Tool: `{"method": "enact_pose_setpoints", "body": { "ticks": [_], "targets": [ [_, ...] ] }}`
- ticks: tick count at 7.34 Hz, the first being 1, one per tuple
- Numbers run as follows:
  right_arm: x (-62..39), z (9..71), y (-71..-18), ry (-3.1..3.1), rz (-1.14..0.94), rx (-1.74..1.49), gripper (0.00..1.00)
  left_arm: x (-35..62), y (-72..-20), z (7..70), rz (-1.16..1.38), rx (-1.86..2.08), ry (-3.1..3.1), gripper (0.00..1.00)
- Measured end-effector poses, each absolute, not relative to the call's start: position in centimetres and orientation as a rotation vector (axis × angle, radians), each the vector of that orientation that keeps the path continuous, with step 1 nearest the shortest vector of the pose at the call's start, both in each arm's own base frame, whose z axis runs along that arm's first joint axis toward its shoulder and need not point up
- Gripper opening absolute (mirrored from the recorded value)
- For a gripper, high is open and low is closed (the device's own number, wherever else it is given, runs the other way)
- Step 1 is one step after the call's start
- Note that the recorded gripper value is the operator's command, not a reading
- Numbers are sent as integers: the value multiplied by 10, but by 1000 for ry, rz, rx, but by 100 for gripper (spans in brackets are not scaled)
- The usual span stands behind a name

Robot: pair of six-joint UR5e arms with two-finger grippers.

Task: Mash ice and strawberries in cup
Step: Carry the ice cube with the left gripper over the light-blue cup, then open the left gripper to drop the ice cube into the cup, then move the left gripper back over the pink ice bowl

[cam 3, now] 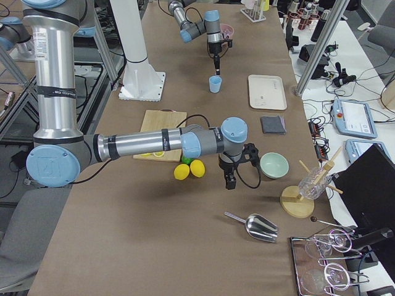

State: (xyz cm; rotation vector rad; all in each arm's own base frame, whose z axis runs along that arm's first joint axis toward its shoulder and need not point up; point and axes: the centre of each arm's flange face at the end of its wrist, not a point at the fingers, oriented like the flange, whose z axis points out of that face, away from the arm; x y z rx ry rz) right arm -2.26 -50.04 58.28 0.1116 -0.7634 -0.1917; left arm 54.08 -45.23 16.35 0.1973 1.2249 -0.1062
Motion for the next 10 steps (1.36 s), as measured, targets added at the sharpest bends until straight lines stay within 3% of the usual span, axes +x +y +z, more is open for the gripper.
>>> {"method": "enact_pose_setpoints", "body": {
  "ticks": [1, 2, 6, 10],
  "targets": [
    [-23, 583, -500, -763, -192, 111, 100, 543, -453, 166, -107, 196, 1223, 69],
    [-23, 584, -500, -763, -191, 110, 100, 543, -453, 166, -109, 194, 1224, 98],
    [-23, 584, -500, -763, -190, 108, 100, 520, -462, 155, -131, 169, 1225, 98],
    [-24, 578, -505, -764, -194, 120, 100, 324, -522, 189, -108, 74, 1050, 98]
  ]
}}
